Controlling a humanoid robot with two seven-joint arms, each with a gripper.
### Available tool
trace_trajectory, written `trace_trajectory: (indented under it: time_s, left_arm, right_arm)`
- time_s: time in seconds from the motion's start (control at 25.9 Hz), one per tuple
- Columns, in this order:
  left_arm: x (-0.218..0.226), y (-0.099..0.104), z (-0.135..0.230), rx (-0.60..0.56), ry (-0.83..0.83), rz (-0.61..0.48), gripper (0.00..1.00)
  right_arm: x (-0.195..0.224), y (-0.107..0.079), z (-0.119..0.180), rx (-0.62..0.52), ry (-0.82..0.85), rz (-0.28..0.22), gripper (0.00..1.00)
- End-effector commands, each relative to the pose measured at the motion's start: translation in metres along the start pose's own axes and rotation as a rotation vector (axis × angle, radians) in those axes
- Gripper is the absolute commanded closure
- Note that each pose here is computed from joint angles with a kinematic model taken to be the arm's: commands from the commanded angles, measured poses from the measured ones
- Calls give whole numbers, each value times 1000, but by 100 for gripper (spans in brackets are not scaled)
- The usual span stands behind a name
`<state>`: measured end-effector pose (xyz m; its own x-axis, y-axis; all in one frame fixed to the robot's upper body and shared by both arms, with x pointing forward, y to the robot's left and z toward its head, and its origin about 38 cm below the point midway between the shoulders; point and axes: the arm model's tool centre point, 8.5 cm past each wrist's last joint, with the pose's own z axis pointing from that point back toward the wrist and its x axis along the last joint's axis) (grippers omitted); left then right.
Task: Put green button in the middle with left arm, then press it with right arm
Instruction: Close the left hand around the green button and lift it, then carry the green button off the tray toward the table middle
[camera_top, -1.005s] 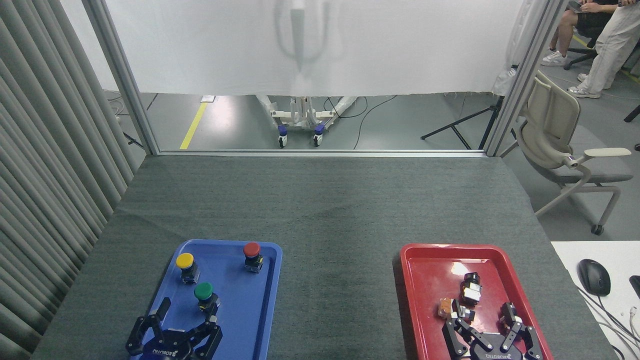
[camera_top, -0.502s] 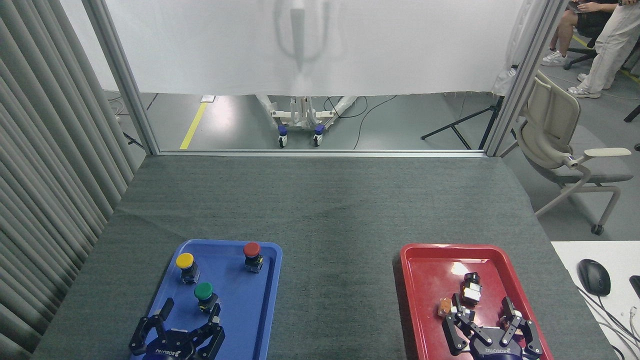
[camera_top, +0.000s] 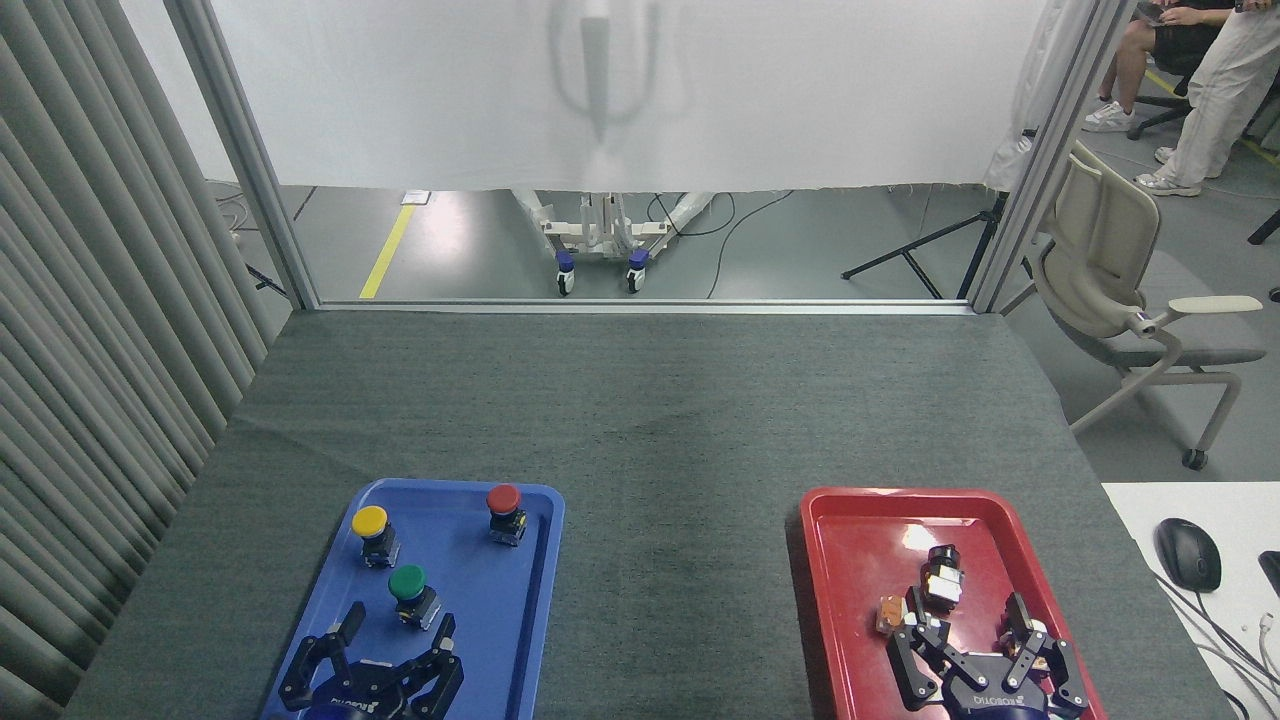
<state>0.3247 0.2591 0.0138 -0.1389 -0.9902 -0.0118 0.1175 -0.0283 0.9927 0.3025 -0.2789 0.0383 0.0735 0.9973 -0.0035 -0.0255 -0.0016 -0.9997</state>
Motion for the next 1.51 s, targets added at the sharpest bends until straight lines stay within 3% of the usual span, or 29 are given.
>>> trace_trajectory:
  time_s: [0.0,0.62,0.7,0.81,0.97,1.04,1.2,1.35,1.47]
  left_arm:
    - [-5,-14,-4,-42,13,0,1]
    - [-23,-29,-47,-113,-21,-12,3]
    - [-21,-29,-49,-114,-29,-16,14]
    - [-21,-30,-49,-116,-35,-17,60]
    - [-21,-34,-47,-131,-44,-15,76]
    - [-17,-35,-45,-133,-79,-10,98]
    - [-8,-25,-46,-105,-186,-17,100]
    - [10,9,-54,15,-227,-17,100]
    - [57,30,-76,64,-333,-21,100]
  right_arm:
    - [-1,1,1,5,9,-4,0]
    - [0,1,0,5,3,-3,0]
    - [3,1,0,4,-1,-7,0]
    - [5,1,0,3,-6,-8,0]
    - [2,1,0,4,0,-3,0]
    - [0,2,-1,8,-7,-4,0]
    - [7,4,-2,8,-5,-45,0]
    - [12,6,-2,14,-13,-48,0]
    - [10,10,-2,26,-2,-49,0]
